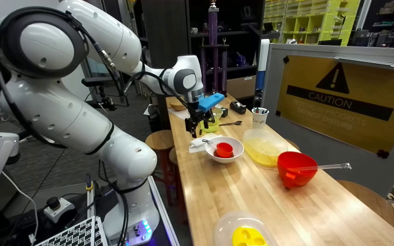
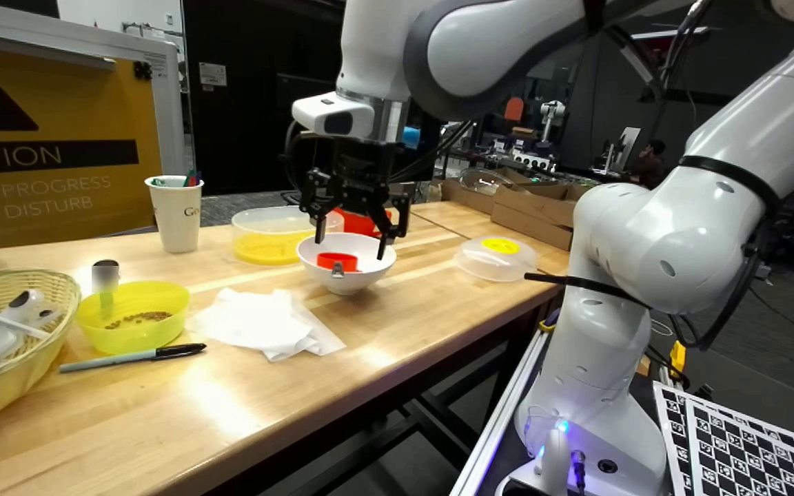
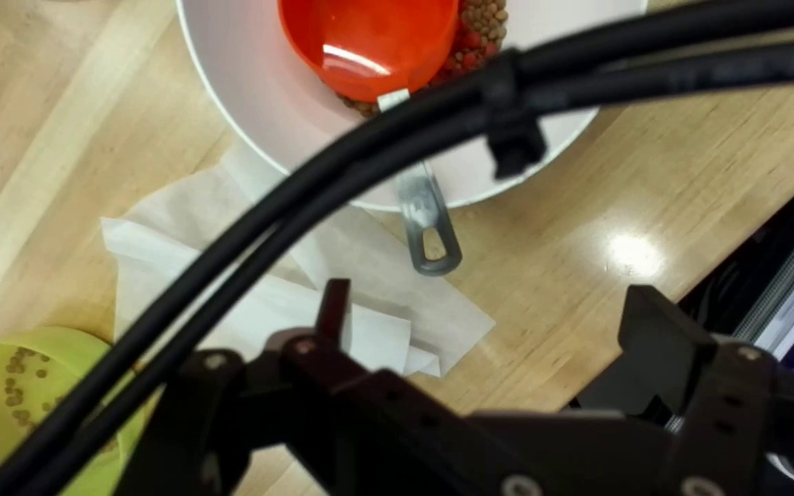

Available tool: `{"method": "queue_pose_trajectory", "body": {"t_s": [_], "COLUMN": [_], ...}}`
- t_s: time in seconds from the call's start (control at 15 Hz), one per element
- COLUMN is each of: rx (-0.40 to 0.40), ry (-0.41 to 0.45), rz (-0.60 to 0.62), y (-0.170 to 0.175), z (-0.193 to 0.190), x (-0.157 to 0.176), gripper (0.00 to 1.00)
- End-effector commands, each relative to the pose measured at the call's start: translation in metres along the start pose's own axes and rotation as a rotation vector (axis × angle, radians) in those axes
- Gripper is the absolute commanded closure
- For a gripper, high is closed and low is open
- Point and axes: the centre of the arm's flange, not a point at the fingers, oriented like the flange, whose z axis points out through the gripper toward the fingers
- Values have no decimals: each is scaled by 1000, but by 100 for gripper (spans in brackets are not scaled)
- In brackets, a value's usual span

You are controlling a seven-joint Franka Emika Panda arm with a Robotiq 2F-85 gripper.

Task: Use the scoop to stir the contents of the white bowl

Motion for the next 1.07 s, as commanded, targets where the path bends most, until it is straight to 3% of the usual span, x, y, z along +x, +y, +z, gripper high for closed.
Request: {"method": "queue_pose_trajectory", "body": {"t_s": [0.0, 1.0], "rx": [13, 73], "ry": [39, 134], "rz": [6, 96], "y": [18, 43], "z": [12, 36], "x": [-11, -50], "gripper": [0, 0]}}
